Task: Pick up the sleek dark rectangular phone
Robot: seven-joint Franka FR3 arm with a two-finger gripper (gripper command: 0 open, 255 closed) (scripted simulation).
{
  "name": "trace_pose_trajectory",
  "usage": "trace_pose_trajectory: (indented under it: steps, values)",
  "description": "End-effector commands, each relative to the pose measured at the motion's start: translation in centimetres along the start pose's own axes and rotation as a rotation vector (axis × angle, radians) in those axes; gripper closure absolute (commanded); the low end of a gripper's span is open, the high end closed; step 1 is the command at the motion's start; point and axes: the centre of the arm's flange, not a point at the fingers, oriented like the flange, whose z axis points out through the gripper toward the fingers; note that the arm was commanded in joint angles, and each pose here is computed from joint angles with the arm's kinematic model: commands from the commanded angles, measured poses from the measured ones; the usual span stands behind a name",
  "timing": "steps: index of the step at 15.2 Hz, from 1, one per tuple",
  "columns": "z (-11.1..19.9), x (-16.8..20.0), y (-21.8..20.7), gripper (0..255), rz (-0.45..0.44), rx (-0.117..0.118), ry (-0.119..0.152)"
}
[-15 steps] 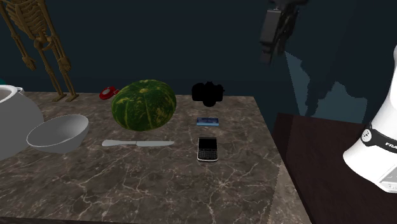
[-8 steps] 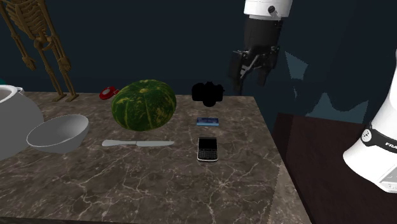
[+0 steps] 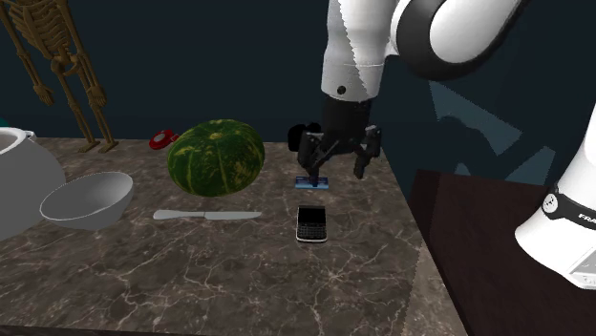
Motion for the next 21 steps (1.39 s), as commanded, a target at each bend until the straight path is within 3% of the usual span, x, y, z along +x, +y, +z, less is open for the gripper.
trace_pose_trajectory:
  steps: [1, 5, 15, 16, 21]
  values:
    - [2.2, 0.7, -1.0, 0, 0.083, 0.005, -0.004]
    - [6.8, 2.3, -3.0, 0, 0.236, 0.012, -0.012]
    - [11.2, 2.5, -2.9, 0, 0.247, 0.012, -0.013]
    - [11.2, 2.5, -2.9, 255, 0.247, 0.012, -0.013]
    - [11.2, 2.4, -2.9, 255, 0.247, 0.012, -0.013]
